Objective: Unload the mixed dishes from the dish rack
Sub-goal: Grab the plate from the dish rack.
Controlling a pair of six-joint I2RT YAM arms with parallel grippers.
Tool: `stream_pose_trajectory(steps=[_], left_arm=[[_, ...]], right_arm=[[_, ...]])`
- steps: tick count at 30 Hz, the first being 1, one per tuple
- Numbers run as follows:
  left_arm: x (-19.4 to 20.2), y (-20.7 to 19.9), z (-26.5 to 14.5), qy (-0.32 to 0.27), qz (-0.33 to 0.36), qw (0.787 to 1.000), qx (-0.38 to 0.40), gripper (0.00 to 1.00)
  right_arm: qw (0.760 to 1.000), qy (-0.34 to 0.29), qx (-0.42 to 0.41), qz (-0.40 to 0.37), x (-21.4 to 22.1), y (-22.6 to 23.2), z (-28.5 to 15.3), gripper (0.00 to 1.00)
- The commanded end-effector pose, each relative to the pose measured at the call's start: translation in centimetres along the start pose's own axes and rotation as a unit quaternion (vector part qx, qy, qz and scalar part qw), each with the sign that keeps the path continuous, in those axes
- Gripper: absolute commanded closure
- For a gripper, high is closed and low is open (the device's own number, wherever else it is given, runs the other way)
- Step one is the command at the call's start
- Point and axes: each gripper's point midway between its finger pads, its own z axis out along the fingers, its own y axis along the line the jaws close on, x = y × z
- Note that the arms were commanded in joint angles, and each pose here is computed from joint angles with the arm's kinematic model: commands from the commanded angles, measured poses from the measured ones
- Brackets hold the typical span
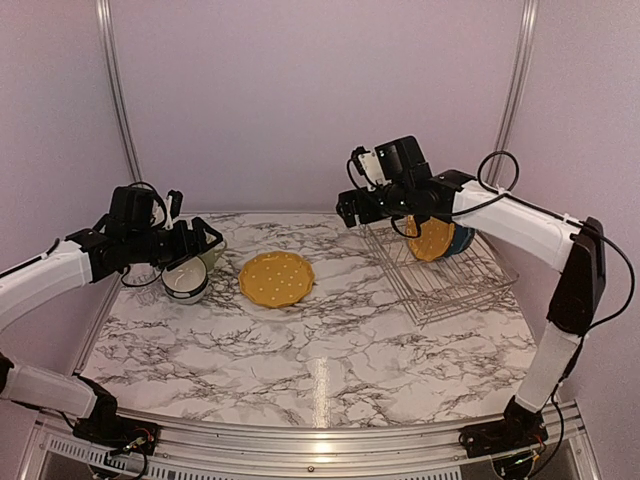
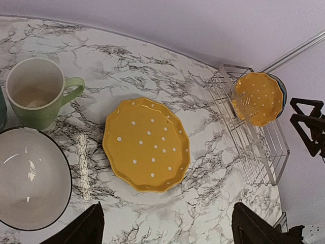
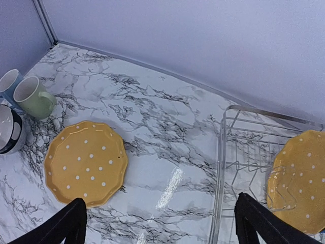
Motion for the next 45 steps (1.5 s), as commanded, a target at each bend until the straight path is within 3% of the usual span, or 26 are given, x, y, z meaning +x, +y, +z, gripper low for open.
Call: stream_pose_trajectory(steps=[1, 5, 14, 28, 35, 45], left_arm=[[-1.1, -1.1, 0.0, -0.01, 0.01, 1.0, 0.015, 0.11], [-1.1, -1.2, -0.1, -0.011, 0.01, 1.0, 0.015, 0.11], [-1.1, -1.4, 0.2, -0.01, 0.006, 1.0, 0.02, 0.11], [-1.5, -1.9, -0.5, -0.016, 0.011, 1.0, 0.021, 0.11], [-1.5, -1.8, -1.0, -0.017, 0.012, 1.0, 0.016, 0.11], [-1.3, -1.7, -1.0, -0.017, 0.012, 1.0, 0.014, 0.11]], right_arm=[[0.993, -0.024, 0.108, 0.037, -1.0, -8.1, -2.7, 0.02], [0.983, -0.007, 0.171, 0.063, 0.9, -13.8, -4.0, 0.02], [0.956, 0.043, 0.27, 0.105, 5.5, -21.5, -4.6, 0.03], [0.952, 0.057, 0.251, 0.164, 7.4, -27.7, 0.6, 0.19], [0.953, 0.063, 0.245, 0.166, 8.0, -28.3, 2.7, 0.45], [0.954, 0.053, 0.251, 0.157, 7.8, -28.8, 3.3, 0.62]])
